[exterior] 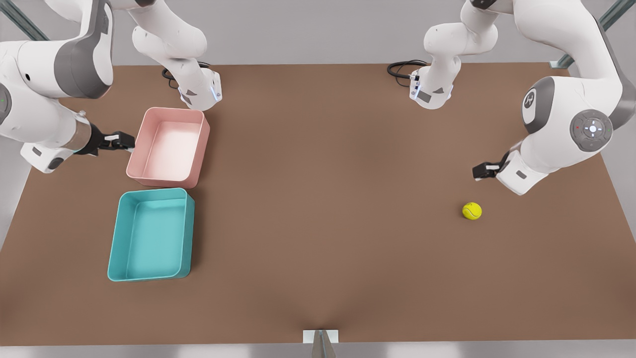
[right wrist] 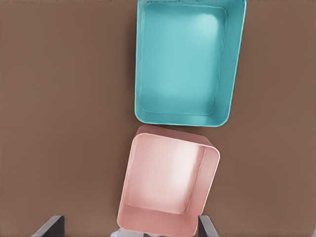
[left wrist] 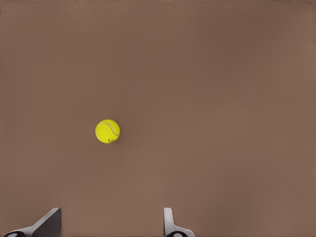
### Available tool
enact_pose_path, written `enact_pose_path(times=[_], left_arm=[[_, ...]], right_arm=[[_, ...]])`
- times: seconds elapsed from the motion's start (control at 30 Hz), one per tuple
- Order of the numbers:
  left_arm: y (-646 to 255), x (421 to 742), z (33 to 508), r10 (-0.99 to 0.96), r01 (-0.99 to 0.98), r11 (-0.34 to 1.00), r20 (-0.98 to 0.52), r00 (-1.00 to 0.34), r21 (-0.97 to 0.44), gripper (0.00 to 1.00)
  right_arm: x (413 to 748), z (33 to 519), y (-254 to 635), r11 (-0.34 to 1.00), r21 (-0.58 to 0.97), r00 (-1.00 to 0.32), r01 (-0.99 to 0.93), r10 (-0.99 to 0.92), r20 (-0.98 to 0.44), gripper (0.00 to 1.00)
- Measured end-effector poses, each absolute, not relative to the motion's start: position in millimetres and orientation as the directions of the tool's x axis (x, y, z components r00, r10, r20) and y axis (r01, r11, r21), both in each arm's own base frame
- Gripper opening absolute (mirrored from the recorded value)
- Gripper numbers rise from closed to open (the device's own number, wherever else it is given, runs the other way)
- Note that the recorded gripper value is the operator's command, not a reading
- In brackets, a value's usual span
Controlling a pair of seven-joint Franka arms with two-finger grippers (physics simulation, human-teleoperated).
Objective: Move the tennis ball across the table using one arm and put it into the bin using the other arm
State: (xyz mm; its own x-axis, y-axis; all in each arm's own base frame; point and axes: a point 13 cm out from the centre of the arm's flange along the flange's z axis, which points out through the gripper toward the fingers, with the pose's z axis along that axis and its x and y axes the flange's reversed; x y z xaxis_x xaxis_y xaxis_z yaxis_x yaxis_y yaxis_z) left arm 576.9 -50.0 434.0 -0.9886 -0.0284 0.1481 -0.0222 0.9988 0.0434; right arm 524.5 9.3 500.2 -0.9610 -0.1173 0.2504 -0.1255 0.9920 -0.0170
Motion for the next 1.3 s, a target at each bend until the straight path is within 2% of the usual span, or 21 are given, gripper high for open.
enact_pose_path(times=[0.07, 0.1, 0.13, 0.27, 0.37, 0.43, 0.5, 0.63, 0.8, 0.97, 1.17, 1.3], left_arm=[[-50.3, 579.2, 434.4, -0.032, -0.027, 0.999, 0.139, -0.99, 0.043, 0.99], [-50.9, 580.4, 432.7, -0.032, -0.026, 0.999, 0.138, -0.99, 0.043, 0.38], [-49.7, 581.6, 422.0, -0.032, -0.026, 0.999, 0.154, -0.988, 0.041, 0.21], [31.8, 586.8, 300.7, -0.054, -0.046, 0.998, 0.267, -0.962, 0.034, 0.21], [90.6, 597.6, 229.6, 0.049, 0.044, 0.999, 0.277, -0.96, -0.027, 0.23], [124.4, 605.4, 205.8, 0.159, 0.162, 0.987, 0.252, -0.954, -0.01, 0.21], [139.8, 600.2, 183.8, 0.319, 0.338, 0.941, 0.271, -0.908, 0.026, 0.21], [134.7, 579.5, 137.6, 0.515, 0.503, 0.857, 0.243, -0.822, -0.116, 0.21], [129.2, 571.3, 106.4, 0.72, 0.689, 0.693, 0.145, -0.679, -0.214, 0.21], [131.4, 568.2, 82.8, 0.899, 0.871, 0.438, 0.095, -0.428, -0.221, 0.21], [160.6, 566.6, 83.0, 0.969, 0.954, 0.246, 0.057, -0.239, -0.17, 0.21], [160.1, 548.7, 78.0, 0.992, 0.98, 0.117, 0.071, -0.106, -0.159, 0.21]], right_arm=[[528.6, 495.5, 6.0, 0.993, -0.017, -0.963, -0.117, -0.11, 0.246, 1.0], [532.2, 489.5, 4.9, 0.993, -0.015, -0.962, -0.115, -0.108, 0.25, 1.0], [535.8, 483.6, 3.7, 0.994, -0.013, -0.962, -0.112, -0.105, 0.253, 1.0], [549.7, 461.9, 3.6, 0.994, -0.005, -0.959, -0.109, -0.104, 0.264, 1.0], [558.4, 461.6, 2.0, 0.994, -0.005, -0.964, -0.106, -0.101, 0.245, 1.0], [562.2, 461.6, 2.8, 0.994, -0.003, -0.967, -0.106, -0.102, 0.235, 1.0], [565.0, 460.4, 2.6, 0.994, -0.008, -0.968, -0.107, -0.103, 0.23, 1.0], [574.8, 468.2, -9.8, 0.996, -0.02, -0.978, -0.087, -0.082, 0.194, 1.0], [581.4, 445.6, 12.7, 0.992, -0.014, -0.967, -0.128, -0.122, 0.224, 1.0], [585.0, 428.5, 12.0, 0.991, -0.014, -0.961, -0.13, -0.122, 0.25, 1.0], [584.1, 426.1, 12.8, 0.991, -0.015, -0.958, -0.132, -0.124, 0.258, 1.0], [583.1, 426.8, 13.8, 0.991, -0.015, -0.958, -0.134, -0.125, 0.26, 1.0]])
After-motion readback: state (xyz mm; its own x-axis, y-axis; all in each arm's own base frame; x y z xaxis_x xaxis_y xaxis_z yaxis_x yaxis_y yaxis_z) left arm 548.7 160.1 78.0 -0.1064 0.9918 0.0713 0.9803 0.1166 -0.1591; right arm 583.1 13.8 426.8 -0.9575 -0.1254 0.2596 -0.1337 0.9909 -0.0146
